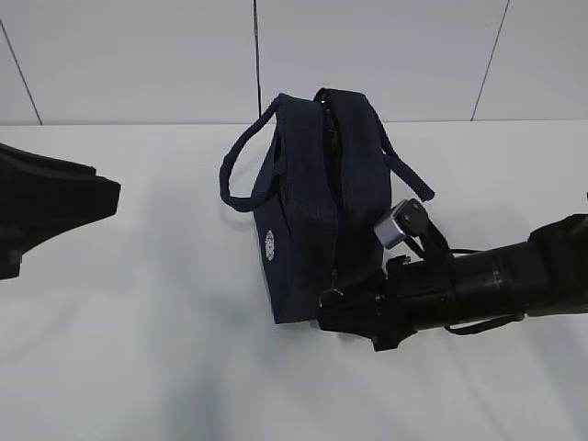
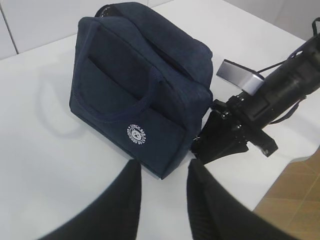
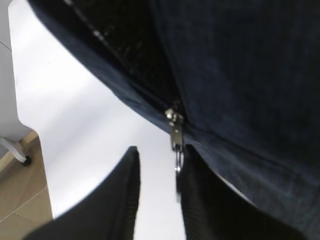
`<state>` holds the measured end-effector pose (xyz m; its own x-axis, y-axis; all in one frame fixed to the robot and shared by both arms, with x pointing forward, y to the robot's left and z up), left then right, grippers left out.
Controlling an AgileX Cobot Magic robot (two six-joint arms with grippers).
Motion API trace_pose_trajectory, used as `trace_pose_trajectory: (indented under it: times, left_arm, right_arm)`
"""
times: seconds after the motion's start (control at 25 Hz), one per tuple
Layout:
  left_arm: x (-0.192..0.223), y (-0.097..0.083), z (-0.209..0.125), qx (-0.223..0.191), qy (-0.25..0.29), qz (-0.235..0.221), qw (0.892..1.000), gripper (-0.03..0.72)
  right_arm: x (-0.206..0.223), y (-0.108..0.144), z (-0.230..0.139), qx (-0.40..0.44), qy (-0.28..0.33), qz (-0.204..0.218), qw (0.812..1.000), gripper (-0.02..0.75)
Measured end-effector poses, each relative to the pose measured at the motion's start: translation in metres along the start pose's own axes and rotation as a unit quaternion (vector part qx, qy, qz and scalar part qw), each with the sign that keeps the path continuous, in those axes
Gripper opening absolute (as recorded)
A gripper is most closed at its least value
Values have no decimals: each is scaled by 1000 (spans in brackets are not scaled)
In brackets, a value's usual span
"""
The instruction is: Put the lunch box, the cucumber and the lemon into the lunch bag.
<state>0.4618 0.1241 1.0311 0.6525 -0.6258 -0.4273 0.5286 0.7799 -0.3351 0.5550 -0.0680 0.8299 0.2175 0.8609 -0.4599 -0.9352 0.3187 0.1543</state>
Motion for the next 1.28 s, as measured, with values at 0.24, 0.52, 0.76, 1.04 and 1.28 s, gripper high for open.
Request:
trace_pose_trajectory:
  times: [0.24,0.52,0.76,1.04,1.28]
  left_arm:
    - [0,0,0,0,-1,0,1000,225]
    - [0,0,0,0,-1,0,1000,225]
    - [0,0,0,0,-1,0,1000,225]
    - [0,0,0,0,-1,0,1000,225]
    - [1,1,0,0,-1,1,1000,225]
  right_arm:
    - [1,0,-1,2,1,0,1000,36]
    - [1,0,-1,4,0,0,1000,7]
    - [0,5,6,38,-18,15,999,7]
    - [-8,22,25,48,-32,50,997,7]
    - [-24,35,48,26,-31,60,997,7]
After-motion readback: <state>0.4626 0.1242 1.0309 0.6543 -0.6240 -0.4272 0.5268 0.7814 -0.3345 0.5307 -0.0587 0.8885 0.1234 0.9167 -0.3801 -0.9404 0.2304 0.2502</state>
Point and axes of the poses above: a point on each arm's last joint axis where the gripper is mounted, x pointing out along that axis toward the gripper, y along the wrist's bending axis when the last joint is at zero, z = x × y, the point moved 10 cm from there along x, pointing out along that axis toward the gripper, and after that the axes turned 14 degrees about -x, right-handed, at the moved point
